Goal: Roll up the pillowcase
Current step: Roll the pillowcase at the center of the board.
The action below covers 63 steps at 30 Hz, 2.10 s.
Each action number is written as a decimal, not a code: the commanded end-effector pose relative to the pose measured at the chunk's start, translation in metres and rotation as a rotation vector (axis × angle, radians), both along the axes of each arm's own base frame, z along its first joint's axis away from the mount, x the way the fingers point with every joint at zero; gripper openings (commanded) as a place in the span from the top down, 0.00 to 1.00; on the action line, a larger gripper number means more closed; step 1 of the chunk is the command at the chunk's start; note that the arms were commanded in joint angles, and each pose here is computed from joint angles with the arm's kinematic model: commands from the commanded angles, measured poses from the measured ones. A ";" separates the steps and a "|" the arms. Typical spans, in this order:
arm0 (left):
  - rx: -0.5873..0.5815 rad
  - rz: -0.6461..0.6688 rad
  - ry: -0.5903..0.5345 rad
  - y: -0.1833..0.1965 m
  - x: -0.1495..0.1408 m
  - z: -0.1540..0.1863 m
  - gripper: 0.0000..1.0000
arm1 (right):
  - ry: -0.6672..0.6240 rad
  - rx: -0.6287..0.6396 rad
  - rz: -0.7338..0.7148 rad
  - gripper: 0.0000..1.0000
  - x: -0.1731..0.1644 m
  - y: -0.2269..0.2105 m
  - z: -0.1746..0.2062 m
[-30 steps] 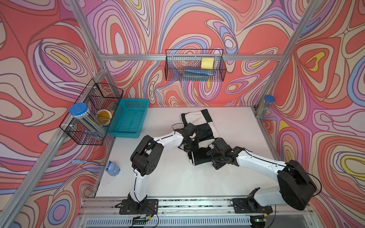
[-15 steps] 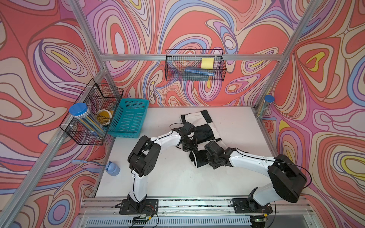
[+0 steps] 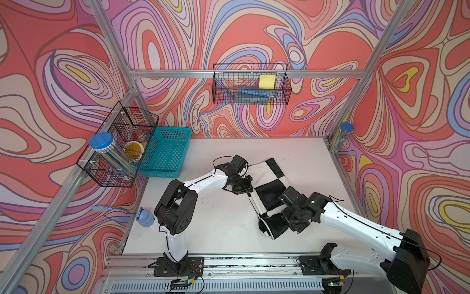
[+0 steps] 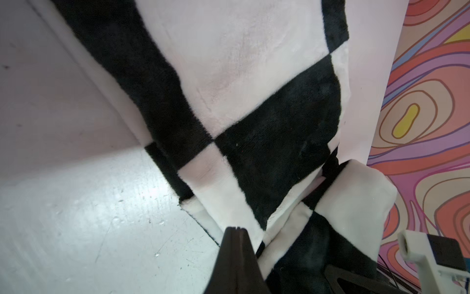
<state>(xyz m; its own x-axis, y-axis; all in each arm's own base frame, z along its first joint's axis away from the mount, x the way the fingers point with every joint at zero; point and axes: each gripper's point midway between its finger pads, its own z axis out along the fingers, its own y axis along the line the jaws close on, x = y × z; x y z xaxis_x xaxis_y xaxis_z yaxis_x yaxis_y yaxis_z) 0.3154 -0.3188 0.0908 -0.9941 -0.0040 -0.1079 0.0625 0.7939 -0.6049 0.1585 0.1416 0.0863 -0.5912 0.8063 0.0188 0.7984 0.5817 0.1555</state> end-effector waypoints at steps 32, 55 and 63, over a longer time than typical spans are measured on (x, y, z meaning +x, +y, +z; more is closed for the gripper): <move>-0.071 -0.175 -0.048 -0.025 -0.039 0.035 1.00 | -0.136 0.104 0.127 0.43 0.189 0.057 -0.046; 0.131 -0.082 0.018 -0.021 -0.012 -0.036 1.00 | -0.292 0.192 0.013 0.28 0.130 0.018 0.043; 0.114 -0.074 0.038 -0.020 -0.011 -0.037 1.00 | -0.320 0.217 -0.061 0.02 0.087 0.006 0.007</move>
<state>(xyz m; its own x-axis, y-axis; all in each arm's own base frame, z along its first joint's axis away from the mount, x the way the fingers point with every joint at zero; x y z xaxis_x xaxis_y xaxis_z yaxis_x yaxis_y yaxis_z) 0.2991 -0.3471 0.0685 -0.9907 0.1036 -0.0886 0.1354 0.8230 -0.5516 0.2350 0.1481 0.0905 -0.5901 0.8065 0.0369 0.7225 0.5071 0.4700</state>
